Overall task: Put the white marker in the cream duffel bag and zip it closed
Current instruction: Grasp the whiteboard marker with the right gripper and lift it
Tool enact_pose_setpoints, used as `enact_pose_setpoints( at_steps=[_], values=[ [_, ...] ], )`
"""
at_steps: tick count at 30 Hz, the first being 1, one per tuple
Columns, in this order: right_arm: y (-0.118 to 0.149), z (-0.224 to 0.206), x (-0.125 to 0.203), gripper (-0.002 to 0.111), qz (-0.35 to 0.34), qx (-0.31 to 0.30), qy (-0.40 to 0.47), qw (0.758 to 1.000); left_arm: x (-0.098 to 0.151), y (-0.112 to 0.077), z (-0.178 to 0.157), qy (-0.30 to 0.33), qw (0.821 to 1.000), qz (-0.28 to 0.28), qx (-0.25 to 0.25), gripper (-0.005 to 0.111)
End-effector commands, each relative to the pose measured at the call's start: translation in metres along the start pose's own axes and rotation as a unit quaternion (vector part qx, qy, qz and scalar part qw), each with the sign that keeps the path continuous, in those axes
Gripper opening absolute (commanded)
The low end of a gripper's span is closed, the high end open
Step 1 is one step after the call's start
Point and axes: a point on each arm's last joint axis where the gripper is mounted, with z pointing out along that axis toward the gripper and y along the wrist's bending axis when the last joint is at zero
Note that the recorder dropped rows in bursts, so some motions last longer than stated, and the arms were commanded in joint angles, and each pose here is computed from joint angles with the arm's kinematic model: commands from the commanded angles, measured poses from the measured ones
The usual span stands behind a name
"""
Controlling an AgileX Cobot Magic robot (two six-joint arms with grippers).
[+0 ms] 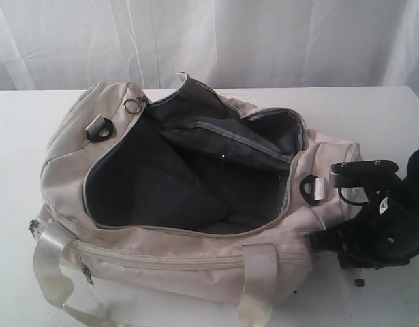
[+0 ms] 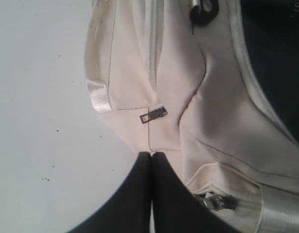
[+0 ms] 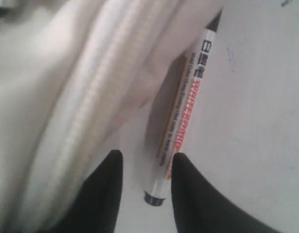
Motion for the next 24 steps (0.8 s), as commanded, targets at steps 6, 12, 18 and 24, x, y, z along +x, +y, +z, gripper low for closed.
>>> enact_pose_setpoints(
  at_steps=[6, 12, 18, 24],
  values=[
    [-0.004, 0.011, -0.003, 0.032, -0.025, 0.021, -0.01, 0.999, 0.003, -0.002, -0.001, 0.005, 1.0, -0.005, 0.009, 0.0],
    [-0.004, 0.02, -0.002, 0.032, -0.012, 0.022, 0.0, 1.0, 0.003, -0.002, -0.001, 0.005, 1.0, -0.005, 0.009, 0.0],
    [-0.004, 0.021, -0.001, 0.025, 0.002, 0.024, 0.009, 1.0, 0.003, -0.002, -0.001, 0.005, 1.0, -0.005, 0.009, 0.0],
    [-0.004, 0.02, -0.001, 0.004, 0.021, 0.024, 0.01, 0.999, 0.003, -0.002, -0.001, 0.005, 1.0, -0.005, 0.009, 0.0]
  ],
)
